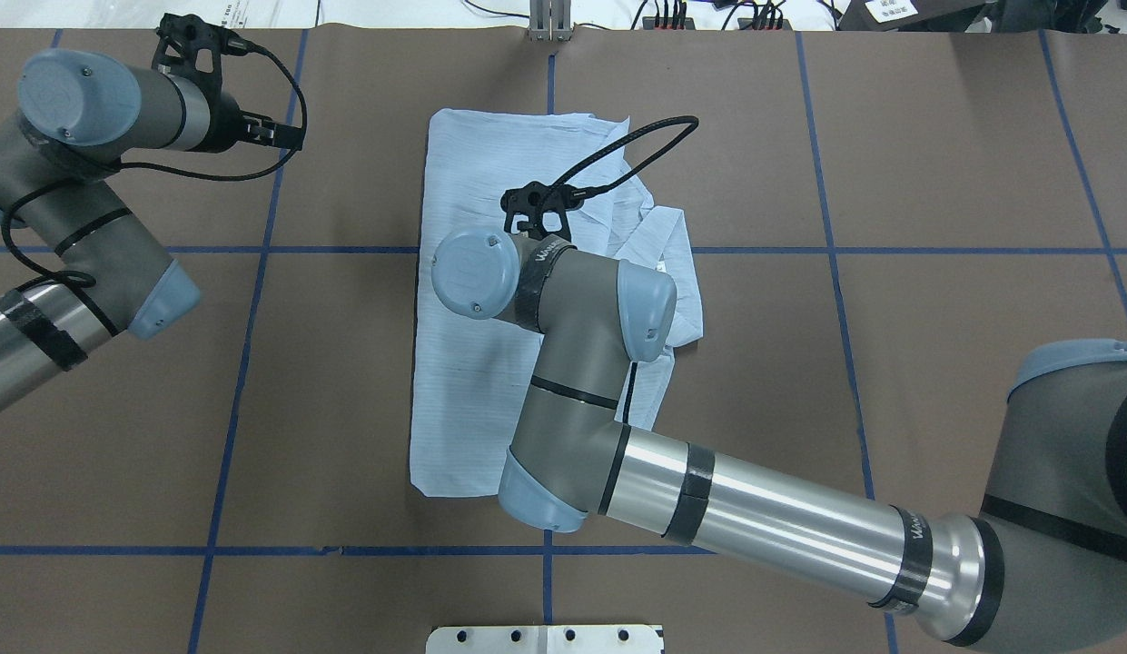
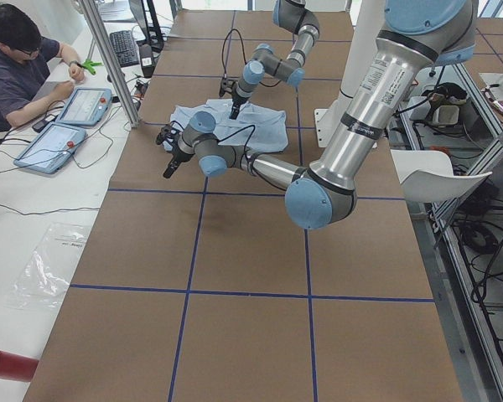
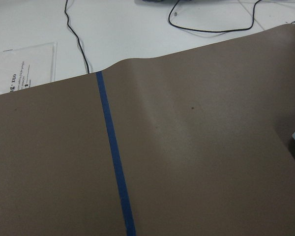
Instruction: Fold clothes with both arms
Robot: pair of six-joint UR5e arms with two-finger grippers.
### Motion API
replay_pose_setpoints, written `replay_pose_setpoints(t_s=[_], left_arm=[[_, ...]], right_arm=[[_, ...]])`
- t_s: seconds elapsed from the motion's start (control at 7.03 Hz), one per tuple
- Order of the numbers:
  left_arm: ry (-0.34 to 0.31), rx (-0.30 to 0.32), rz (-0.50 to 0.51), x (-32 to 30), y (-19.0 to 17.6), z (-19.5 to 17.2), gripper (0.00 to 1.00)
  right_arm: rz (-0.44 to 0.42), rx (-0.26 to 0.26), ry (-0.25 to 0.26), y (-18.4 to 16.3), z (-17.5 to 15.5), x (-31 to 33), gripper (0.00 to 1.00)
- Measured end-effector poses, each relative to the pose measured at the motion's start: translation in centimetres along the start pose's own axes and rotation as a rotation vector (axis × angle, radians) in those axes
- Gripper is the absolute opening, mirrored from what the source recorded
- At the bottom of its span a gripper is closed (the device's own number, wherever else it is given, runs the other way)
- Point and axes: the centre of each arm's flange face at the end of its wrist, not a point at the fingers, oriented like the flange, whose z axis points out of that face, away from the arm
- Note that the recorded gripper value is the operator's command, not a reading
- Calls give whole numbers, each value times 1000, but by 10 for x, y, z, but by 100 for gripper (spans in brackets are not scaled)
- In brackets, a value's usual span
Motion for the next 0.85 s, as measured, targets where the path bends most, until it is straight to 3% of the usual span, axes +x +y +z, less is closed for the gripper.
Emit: replay_pose_setpoints(t_s=[0.85], left_arm=[[1,-5,3,2,3,2,100]], right_arm=[[-42,-18,30,14,4,-39,100]])
